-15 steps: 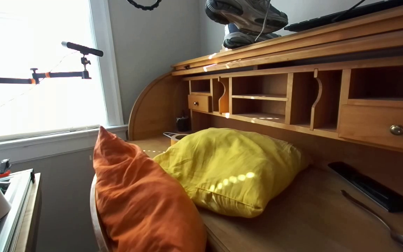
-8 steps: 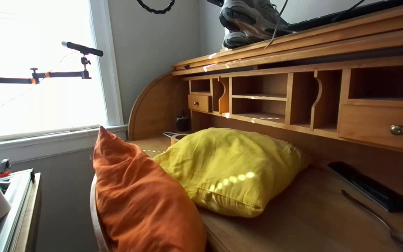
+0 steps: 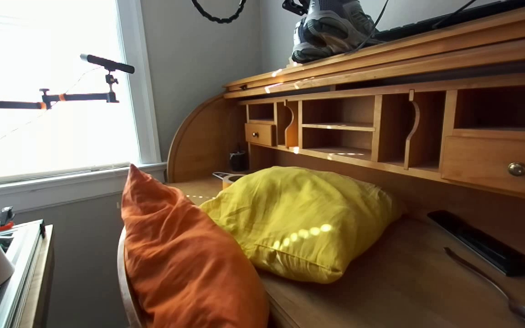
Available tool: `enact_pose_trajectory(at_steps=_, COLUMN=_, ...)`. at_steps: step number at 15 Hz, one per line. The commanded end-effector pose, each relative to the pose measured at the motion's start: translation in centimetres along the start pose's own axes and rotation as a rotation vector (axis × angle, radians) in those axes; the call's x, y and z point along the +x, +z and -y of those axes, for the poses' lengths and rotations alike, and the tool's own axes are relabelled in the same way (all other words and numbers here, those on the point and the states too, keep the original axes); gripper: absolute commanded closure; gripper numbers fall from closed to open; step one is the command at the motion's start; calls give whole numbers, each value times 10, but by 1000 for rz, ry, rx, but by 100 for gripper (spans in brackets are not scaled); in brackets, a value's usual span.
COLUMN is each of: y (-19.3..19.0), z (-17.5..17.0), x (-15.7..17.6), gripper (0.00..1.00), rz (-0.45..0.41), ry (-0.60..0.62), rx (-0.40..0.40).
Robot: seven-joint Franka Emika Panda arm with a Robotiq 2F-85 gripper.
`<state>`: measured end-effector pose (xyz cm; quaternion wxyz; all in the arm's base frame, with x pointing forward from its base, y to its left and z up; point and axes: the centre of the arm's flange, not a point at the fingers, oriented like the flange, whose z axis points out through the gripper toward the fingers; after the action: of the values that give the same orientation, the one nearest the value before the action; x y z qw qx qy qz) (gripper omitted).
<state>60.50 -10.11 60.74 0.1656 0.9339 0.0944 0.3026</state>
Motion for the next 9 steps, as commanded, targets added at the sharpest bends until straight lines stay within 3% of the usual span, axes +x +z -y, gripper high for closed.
enact_pose_trajectory(at_steps=1, y=15, z=-12, x=11, gripper=96, rz=-23, ry=-17, rx=19)
enact_pose_trajectory(at_steps=9, y=35, z=-23, x=14, gripper=96, rz=-26, ry=-15, rx=35)
